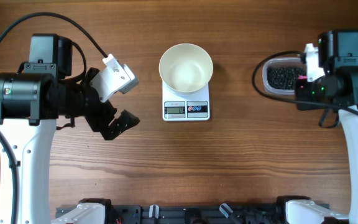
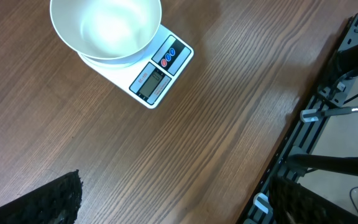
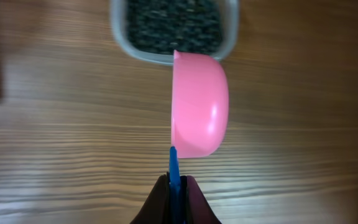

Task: Scoop item into bowl and weigh 150g on scale
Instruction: 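Move the pink scoop right and lower it into the bean tub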

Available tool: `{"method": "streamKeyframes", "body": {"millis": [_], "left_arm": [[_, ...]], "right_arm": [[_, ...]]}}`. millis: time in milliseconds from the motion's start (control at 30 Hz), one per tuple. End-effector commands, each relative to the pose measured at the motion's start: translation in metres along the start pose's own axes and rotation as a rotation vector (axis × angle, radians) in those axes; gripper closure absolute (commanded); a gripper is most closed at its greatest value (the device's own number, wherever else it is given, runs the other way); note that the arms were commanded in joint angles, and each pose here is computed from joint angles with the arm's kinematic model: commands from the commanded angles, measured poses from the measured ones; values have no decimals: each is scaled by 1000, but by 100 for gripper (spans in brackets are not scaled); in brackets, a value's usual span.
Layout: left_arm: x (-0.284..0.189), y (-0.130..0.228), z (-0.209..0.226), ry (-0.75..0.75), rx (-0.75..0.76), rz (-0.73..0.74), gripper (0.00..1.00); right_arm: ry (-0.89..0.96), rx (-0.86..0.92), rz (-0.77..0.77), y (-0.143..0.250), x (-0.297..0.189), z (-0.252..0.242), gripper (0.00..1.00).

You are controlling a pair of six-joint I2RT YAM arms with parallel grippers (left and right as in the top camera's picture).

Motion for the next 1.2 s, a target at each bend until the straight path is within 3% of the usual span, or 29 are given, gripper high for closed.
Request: {"method": "streamKeyframes", "body": {"millis": [0, 600, 1167], "left_arm": [[-5, 0, -1, -18, 16, -10, 0], [-5, 0, -1, -18, 16, -10, 0], [-5, 0, -1, -18, 16, -10, 0]], "right_arm": [[67, -28, -18, -13, 6, -8, 96], [56, -102, 64, -67, 100, 5, 96], [117, -209, 125, -70, 120, 3, 96]]}}
Point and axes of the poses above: each gripper's point midway between its finger pads, its own x axis out along the fingers, its own z axis along the line the jaws close on, y = z × x, the point moved 9 cm from there along -x, back along the fingers, and after that the axes turned 1 degree about x, right-handed, at the moved point
